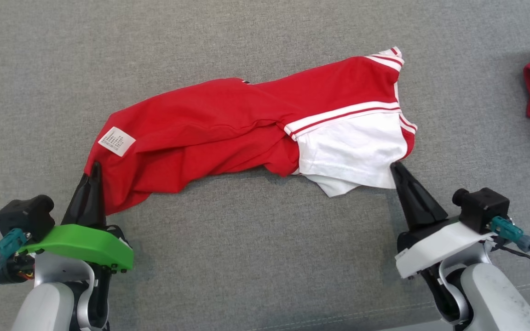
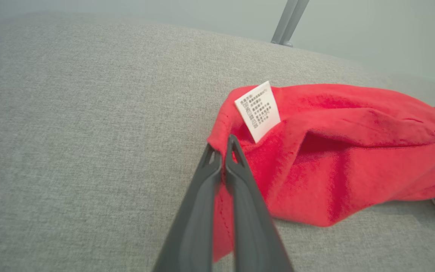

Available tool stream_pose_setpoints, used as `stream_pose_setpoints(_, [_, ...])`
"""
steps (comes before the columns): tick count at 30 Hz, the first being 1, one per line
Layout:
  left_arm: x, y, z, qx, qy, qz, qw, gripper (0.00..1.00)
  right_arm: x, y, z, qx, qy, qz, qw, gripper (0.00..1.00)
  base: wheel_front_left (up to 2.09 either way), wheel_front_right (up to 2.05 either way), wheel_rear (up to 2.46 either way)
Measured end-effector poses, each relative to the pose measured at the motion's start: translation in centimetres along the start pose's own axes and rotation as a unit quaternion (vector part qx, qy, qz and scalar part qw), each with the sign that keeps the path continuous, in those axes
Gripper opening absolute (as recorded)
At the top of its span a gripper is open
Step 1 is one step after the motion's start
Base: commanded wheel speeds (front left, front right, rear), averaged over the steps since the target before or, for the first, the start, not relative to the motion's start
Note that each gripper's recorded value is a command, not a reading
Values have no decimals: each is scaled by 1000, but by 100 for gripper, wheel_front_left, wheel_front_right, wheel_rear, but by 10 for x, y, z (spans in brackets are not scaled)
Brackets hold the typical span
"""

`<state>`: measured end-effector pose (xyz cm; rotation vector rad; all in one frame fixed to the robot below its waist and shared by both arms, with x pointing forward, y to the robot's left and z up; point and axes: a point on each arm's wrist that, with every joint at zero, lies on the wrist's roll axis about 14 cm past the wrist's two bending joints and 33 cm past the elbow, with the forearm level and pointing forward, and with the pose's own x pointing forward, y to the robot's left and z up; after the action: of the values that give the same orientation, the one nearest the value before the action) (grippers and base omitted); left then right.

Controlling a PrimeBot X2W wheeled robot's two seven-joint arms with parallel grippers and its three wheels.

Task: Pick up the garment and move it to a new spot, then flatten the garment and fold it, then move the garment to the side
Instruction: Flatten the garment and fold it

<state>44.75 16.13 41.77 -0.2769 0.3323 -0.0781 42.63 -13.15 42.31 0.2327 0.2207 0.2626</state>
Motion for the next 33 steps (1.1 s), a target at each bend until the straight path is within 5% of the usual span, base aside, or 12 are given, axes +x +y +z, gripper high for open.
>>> stream_pose_setpoints(7, [-3, -4, 46, 26, -70, -11, 997, 0, -1, -12, 59, -49, -76, -7, 996, 0, 0, 0, 0])
stream_pose_setpoints(14, [-4, -21, 102, 58, -138, -42, 988, 0, -2, -19, 141, -109, -182, -8, 977, 0, 0, 0, 0])
stream_pose_setpoints(20, [-11, -40, 165, 89, -215, -71, 970, 0, -14, -22, 225, -170, -281, -17, 944, 0, 0, 0, 0])
stream_pose_setpoints(27, [-33, -64, 242, 128, -317, -96, 935, 0, -45, -11, 323, -227, -397, -20, 889, 0, 0, 0, 0])
stream_pose_setpoints(33, [-54, -78, 279, 143, -375, -109, 910, 0, -56, -7, 349, -237, -416, -20, 878, 0, 0, 0, 0])
